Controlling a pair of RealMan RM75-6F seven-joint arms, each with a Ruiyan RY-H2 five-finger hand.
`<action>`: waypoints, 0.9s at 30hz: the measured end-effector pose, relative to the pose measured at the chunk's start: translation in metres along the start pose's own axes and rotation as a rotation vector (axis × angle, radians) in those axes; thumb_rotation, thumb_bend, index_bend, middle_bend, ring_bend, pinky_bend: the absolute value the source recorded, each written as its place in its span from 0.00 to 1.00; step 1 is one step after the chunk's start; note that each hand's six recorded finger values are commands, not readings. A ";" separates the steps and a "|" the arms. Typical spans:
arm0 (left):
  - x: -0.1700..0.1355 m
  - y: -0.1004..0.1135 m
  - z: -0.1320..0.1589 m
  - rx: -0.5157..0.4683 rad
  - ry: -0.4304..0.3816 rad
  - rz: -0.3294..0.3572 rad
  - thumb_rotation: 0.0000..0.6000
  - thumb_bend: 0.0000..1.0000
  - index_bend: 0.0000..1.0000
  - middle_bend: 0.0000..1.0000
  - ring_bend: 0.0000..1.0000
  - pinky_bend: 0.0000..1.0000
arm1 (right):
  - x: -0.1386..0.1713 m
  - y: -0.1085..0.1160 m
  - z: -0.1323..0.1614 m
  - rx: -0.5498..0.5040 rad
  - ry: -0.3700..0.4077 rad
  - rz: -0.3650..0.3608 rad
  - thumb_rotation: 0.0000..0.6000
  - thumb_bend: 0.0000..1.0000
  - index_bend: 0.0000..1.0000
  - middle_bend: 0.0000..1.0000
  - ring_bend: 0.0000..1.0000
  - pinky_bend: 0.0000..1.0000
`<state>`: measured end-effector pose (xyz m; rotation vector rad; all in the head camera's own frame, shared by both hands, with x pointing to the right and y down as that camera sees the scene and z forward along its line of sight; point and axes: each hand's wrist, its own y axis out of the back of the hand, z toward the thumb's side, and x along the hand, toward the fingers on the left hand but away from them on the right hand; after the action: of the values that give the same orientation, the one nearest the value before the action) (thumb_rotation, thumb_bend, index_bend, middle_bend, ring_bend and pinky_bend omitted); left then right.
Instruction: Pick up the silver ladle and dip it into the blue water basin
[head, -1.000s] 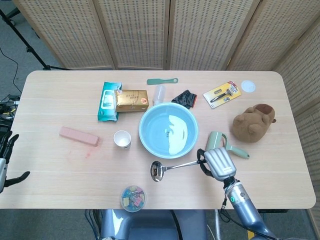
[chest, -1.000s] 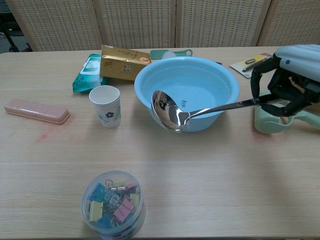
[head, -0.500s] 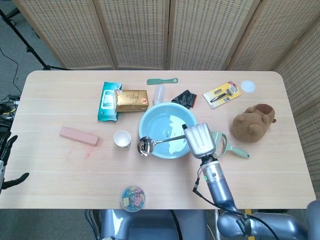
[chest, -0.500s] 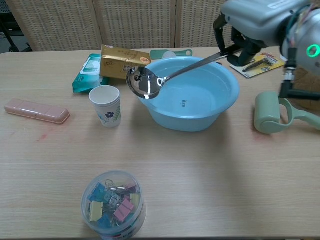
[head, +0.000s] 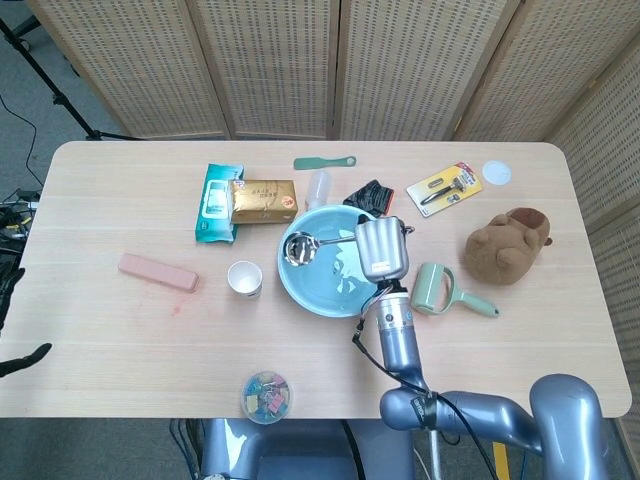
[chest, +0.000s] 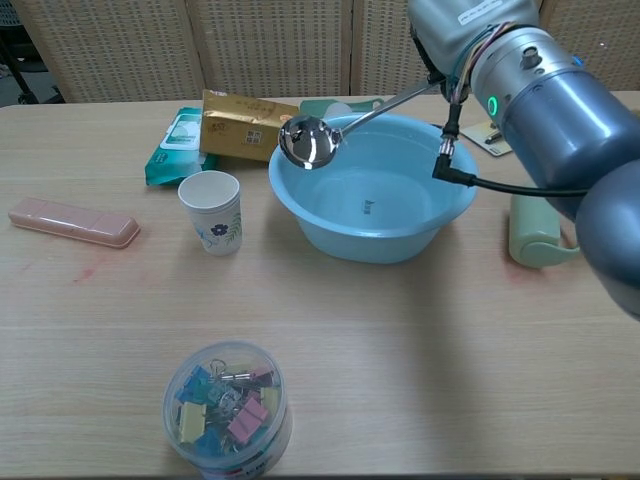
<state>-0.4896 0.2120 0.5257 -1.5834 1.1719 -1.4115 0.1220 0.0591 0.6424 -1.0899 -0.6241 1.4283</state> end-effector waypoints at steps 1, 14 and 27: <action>0.000 0.000 0.000 -0.003 0.001 -0.001 1.00 0.02 0.00 0.00 0.00 0.00 | -0.002 -0.003 0.000 0.015 -0.006 -0.003 1.00 1.00 0.84 0.88 0.79 0.93; 0.005 -0.001 -0.004 -0.017 0.010 0.005 1.00 0.02 0.00 0.00 0.00 0.00 | -0.028 -0.041 -0.001 0.197 -0.067 -0.013 1.00 1.00 0.85 0.88 0.79 0.93; 0.007 -0.005 -0.005 -0.011 0.017 -0.002 1.00 0.02 0.00 0.00 0.00 0.00 | -0.021 -0.061 0.015 0.412 0.074 -0.159 1.00 1.00 0.85 0.90 0.80 0.93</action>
<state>-0.4935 0.2068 0.5332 -1.5838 1.1903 -1.4242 0.1345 0.0534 0.7068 -0.7460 -0.3337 1.2997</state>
